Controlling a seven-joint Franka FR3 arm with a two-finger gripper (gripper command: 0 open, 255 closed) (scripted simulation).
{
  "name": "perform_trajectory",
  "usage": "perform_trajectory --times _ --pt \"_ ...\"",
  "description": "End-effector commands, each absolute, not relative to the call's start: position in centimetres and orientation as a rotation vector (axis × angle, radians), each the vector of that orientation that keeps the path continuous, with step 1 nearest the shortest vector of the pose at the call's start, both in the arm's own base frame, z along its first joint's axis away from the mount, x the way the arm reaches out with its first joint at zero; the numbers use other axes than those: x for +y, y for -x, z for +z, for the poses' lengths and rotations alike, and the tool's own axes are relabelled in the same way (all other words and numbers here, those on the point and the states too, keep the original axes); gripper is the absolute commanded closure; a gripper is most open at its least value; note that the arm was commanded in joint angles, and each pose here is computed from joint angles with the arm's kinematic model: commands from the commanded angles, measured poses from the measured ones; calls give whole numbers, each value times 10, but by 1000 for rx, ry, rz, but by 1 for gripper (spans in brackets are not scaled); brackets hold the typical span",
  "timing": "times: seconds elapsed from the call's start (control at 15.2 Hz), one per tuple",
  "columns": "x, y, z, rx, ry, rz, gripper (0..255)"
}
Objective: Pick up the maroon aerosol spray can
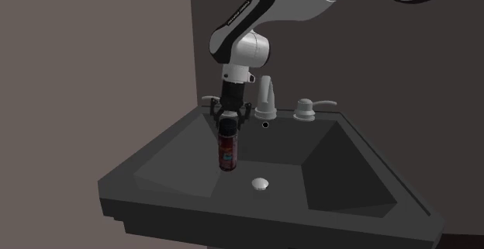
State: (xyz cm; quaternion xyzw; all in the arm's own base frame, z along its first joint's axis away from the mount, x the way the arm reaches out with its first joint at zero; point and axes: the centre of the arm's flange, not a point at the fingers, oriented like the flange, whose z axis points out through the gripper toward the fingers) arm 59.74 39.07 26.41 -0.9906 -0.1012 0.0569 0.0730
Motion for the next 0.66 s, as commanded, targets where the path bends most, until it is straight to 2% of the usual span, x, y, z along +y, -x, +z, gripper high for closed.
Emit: perform_trajectory --times 0.0,0.59 --pt "392 -598 275 -304 2975 170 255" --pt "392 -598 312 -304 2975 170 255"
